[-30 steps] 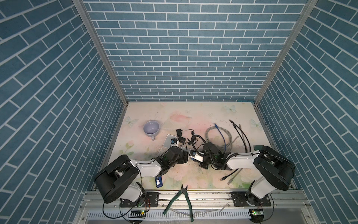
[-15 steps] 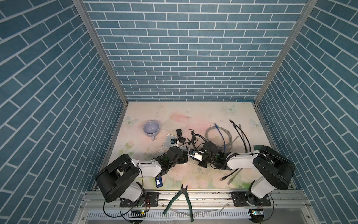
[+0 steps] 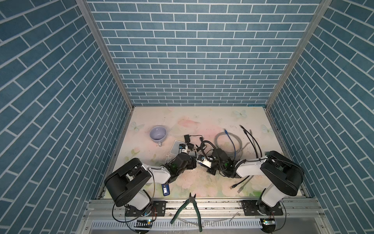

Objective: Insert the plug into the switch port
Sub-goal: 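Push the blue plug into the switch port with the right gripper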

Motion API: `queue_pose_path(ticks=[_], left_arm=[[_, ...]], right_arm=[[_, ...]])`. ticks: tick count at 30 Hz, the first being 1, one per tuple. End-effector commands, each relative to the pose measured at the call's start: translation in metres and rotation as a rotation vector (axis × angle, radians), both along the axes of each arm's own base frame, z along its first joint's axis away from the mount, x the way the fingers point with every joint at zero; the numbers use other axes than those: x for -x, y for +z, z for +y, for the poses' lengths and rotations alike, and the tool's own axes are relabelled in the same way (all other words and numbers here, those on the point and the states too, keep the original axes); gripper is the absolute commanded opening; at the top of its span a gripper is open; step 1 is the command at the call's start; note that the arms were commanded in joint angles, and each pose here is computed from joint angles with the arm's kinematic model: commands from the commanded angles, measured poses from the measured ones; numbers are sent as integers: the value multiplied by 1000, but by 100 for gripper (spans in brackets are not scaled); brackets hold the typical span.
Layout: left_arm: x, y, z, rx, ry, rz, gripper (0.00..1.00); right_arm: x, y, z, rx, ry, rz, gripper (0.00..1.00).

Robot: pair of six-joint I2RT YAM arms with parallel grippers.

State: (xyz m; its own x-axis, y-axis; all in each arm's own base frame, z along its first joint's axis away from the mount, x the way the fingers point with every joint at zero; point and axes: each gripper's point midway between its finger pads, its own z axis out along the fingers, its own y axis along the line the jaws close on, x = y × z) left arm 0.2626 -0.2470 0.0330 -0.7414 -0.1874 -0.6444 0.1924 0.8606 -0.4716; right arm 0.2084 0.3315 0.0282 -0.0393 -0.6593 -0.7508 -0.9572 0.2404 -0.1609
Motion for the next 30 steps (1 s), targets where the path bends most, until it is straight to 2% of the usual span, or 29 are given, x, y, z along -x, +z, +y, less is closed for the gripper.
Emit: queue_pose_path(ticks=[1, 18, 30], left_arm=[[26, -27, -5, -24, -83, 125, 72], [31, -45, -9, -95, -116, 208, 70], [36, -55, -14, -120, -148, 261, 70]], right_arm=[[-5, 34, 21, -151, 3, -40, 0], [-19, 48, 21, -102, -21, -99, 0], [-30, 74, 21, -158, -63, -174, 0]])
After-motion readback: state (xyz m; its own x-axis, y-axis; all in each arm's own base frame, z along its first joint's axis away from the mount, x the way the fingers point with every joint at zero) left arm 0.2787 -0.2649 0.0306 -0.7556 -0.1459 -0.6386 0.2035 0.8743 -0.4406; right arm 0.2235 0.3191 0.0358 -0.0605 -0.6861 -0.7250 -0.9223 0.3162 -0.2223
